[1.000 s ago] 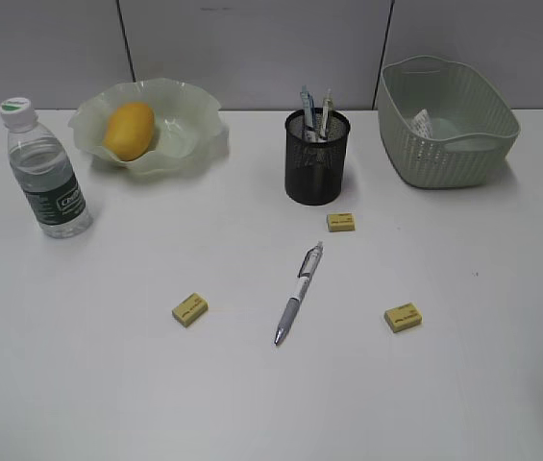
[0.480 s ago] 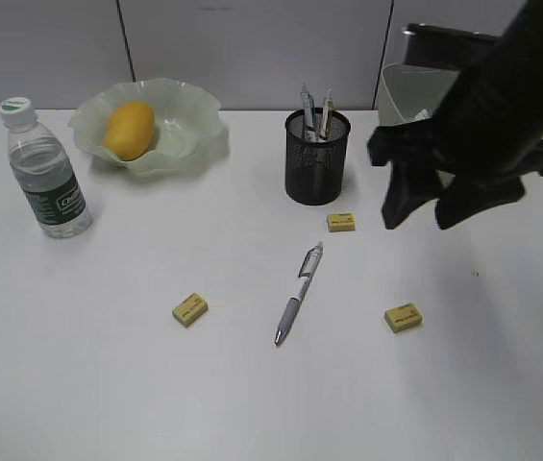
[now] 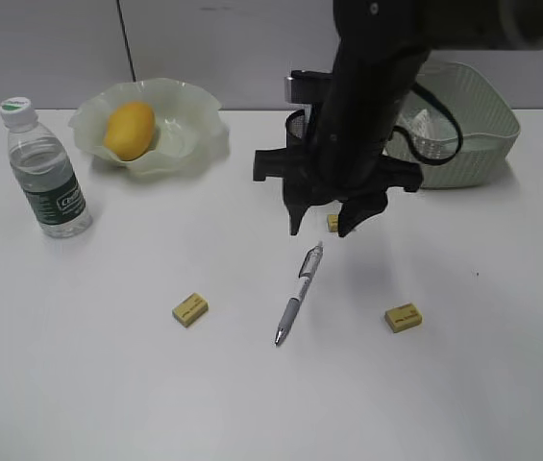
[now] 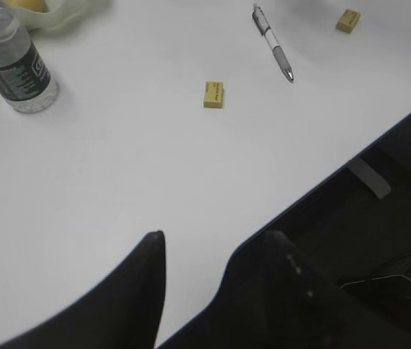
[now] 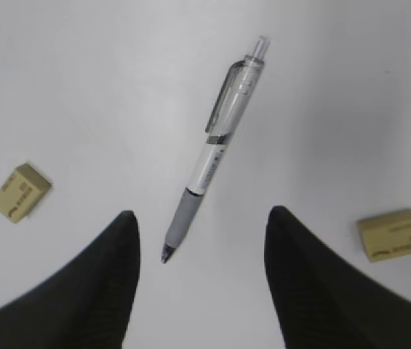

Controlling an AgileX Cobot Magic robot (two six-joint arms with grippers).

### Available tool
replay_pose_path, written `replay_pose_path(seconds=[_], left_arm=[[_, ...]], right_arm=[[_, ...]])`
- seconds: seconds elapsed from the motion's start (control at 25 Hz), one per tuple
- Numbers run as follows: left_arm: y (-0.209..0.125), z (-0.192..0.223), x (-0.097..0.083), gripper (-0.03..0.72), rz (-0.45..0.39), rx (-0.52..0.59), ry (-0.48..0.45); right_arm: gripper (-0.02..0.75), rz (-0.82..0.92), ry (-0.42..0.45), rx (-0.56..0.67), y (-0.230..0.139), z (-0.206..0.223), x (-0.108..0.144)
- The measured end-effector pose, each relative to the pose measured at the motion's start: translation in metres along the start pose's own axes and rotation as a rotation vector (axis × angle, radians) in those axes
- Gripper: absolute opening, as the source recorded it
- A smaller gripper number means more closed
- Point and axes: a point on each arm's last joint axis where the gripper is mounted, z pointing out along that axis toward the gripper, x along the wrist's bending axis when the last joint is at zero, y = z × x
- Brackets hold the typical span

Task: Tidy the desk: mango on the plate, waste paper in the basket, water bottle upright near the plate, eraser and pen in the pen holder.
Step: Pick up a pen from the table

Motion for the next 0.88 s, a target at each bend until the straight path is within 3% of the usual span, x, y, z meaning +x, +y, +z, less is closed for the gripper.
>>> replay_pose_path(seconds=[0.44, 0.88], left_arm=[[0.0, 0.0, 0.0, 0.323, 0.0, 0.0, 0.0], [0.0, 0.0, 0.0, 0.32, 0.0, 0.0, 0.0]], right_arm=[[0.386, 0.134, -0.074, 0.077, -0.003, 0.068, 0.005], [0.313, 0.184, -0.114, 0.066, 0.0, 0.099, 0.001]])
